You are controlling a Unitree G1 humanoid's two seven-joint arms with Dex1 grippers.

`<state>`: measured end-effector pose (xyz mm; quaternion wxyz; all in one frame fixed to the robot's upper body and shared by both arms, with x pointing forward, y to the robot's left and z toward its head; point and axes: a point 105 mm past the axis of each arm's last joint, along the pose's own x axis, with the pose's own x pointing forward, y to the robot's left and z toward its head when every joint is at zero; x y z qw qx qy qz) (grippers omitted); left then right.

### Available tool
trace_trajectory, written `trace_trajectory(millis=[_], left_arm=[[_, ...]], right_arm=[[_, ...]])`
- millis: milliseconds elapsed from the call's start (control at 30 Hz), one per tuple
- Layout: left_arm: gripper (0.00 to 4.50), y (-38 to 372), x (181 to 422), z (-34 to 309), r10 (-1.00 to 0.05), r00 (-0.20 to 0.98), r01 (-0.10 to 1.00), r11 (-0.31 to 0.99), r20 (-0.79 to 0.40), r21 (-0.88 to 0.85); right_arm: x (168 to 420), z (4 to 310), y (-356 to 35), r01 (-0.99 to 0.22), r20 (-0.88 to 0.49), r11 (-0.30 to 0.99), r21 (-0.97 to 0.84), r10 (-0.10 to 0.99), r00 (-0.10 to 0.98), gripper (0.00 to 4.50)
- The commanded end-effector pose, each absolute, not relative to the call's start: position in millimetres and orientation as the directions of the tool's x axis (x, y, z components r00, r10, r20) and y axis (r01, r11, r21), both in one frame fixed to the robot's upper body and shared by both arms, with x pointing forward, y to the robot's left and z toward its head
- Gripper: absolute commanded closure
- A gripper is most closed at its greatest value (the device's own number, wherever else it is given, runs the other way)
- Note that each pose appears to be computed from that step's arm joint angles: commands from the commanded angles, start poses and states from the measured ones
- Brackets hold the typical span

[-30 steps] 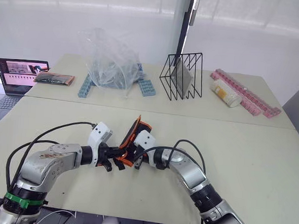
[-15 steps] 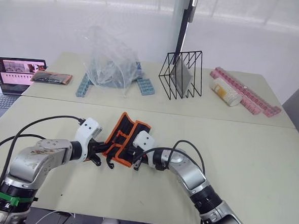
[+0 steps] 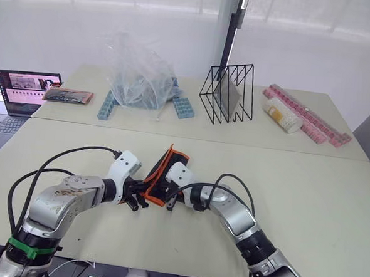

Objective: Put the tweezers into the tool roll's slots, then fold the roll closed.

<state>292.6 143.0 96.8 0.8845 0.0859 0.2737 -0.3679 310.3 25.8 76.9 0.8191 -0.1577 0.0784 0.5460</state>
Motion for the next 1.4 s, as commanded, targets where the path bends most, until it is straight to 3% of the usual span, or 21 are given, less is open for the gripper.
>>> trace_trajectory(millis=[33, 267, 767, 1000, 1400], left_arm=[[4.45, 115, 282, 82, -0.668, 0.487, 0.754, 0.647, -0.562, -0.116], [4.45, 98, 272, 77, -0.714, 0.421, 0.786, 0.595, -0.559, -0.168], [4.45, 108, 271, 22, -0.667, 0.437, 0.711, 0.668, -0.604, -0.222], [4.45, 104, 271, 23, -0.677, 0.438, 0.715, 0.661, -0.591, -0.228], [4.45, 105, 274, 25, -0.672, 0.431, 0.731, 0.651, -0.602, -0.204]], right_arm=[[304, 37, 14, -0.921, -0.436, 0.376, -0.103, 0.815, 0.381, 4.50], [304, 38, 14, -0.919, -0.434, 0.381, -0.099, 0.814, 0.385, 4.50], [301, 53, 13, -0.927, -0.398, 0.363, -0.090, 0.841, 0.368, 4.50], [304, 72, 14, -0.917, -0.317, 0.385, -0.104, 0.861, 0.397, 4.50], [299, 74, 16, -0.922, -0.295, 0.378, -0.087, 0.874, 0.386, 4.50]])
